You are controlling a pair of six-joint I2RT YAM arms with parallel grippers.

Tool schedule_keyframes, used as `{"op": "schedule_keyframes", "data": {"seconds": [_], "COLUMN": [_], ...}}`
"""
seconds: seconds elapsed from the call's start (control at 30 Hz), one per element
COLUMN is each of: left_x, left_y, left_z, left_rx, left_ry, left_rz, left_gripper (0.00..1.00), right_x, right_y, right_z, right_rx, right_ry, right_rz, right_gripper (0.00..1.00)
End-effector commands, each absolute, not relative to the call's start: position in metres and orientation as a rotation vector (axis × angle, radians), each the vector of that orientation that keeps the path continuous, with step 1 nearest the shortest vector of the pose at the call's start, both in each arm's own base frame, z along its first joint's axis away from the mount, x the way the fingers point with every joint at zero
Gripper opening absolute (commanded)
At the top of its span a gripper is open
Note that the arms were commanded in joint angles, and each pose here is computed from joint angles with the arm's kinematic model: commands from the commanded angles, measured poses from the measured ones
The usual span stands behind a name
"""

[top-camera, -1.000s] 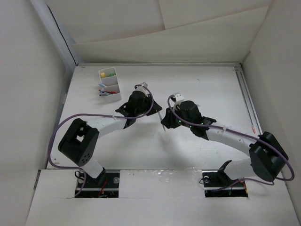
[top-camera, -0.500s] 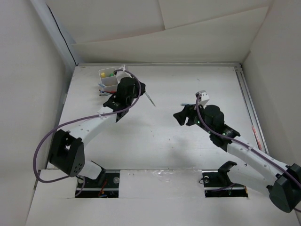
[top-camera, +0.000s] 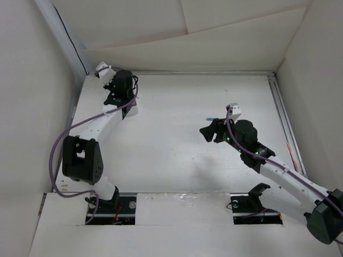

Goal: Sort the stationery into containers
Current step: Place the pen in the storage box.

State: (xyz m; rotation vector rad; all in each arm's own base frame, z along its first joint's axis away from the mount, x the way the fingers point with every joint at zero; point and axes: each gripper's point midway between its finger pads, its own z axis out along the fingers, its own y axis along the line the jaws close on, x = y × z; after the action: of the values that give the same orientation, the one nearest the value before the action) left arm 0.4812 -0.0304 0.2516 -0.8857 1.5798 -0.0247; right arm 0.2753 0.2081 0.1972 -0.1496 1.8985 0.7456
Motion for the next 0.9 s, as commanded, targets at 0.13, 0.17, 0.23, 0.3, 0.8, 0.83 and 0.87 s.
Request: {"op": "schedule_keyframes", "data": {"seconds": [0.13,0.17,0.23,0.3,0.8,0.83,0.87], "left_x": [0.485,0.484,0.487,0.488,0.517,0.516,0.517], "left_y": [0.001,0.005,0.008,0.011,0.007,0.007,0.007], "left_z": [0.260,0.257,0.249,0.245,0.230,0.227,0.223], "left_rx": [-0.866,-0.870,-0.852,-0.851,-0.799,-0.801,-0.798], "left_ry": [1.511,1.510,1.525,1.528,1.549,1.556,1.563], "left_rz": [0.257,0.295,0.350,0.387,0.465,0.467,0.473], "left_gripper": [0.00,0.00,0.00,0.00,0.00,0.00,0.05], "right_x": [0.278,0.278,0.279,0.279,0.285,0.285,0.286], "right_y": [0.208,0.208,0.211,0.211,0.207,0.207,0.206], "right_z": [0.208,0.208,0.209,0.209,0.202,0.199,0.199], "right_rx": [-0.140,-0.140,-0.147,-0.147,-0.127,-0.128,-0.121], "right_ry": [1.856,1.856,1.859,1.859,1.878,1.888,1.887], "right_rz": [0.771,0.771,0.778,0.778,0.752,0.749,0.741], "right_gripper": [0.66,0.66,0.66,0.66,0.66,0.66,0.68]}}
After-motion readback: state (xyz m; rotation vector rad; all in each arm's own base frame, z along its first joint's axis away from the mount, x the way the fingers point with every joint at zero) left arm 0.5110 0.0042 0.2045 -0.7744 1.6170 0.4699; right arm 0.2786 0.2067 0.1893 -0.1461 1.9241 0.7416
